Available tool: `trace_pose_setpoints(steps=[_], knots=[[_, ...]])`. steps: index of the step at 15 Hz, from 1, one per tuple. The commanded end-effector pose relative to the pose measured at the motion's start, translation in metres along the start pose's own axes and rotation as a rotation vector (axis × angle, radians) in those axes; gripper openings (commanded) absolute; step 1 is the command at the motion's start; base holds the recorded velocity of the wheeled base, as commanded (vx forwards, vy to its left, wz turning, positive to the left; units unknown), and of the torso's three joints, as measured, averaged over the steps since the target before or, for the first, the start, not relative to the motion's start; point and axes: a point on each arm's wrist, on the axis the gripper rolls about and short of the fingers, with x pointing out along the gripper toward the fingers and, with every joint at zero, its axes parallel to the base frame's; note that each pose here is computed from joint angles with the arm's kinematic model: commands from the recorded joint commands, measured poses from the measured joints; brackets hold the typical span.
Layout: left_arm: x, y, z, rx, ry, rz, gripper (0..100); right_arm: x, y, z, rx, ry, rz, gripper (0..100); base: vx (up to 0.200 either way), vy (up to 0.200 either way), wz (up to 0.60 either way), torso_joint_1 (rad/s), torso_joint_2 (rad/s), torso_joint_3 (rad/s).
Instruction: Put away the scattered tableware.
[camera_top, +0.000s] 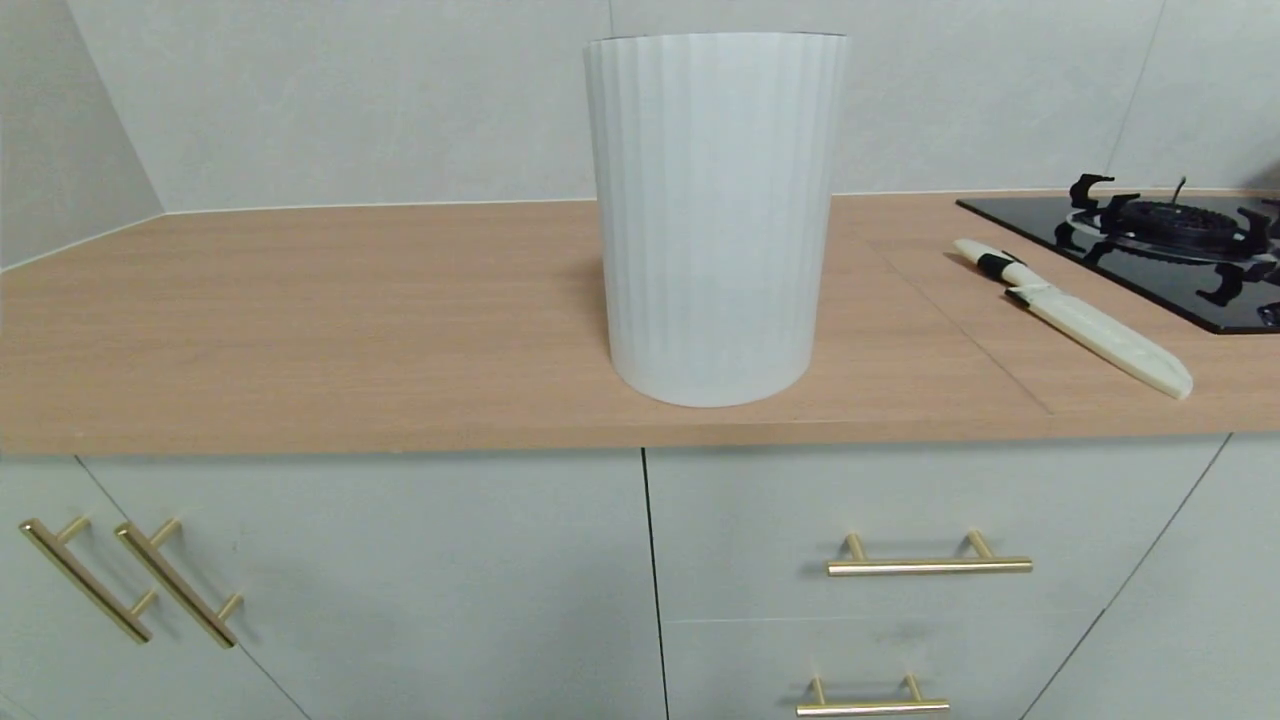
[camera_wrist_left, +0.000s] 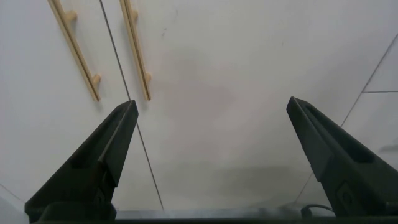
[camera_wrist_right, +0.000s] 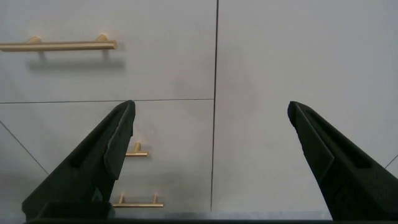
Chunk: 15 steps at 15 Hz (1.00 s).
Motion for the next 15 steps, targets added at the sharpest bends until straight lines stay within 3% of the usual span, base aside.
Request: trace_pose_setpoints(steps=[1,15], knots=[[0.0000,0.0000,0.0002,0.000,-0.001,0.000,100,0.0001,0.0000,0.0000,0.000,0.001,0.000,100,0.000,0.000,0.00,0.119,-0.31,-0.325],[0.0001,0.0000,0.0002,0.000,0.000,0.000,100,0.0001,0.0000,0.0000,0.000,0.001,0.000,100,0.000,0.000,0.00,0.166,-0.49,-0.298]])
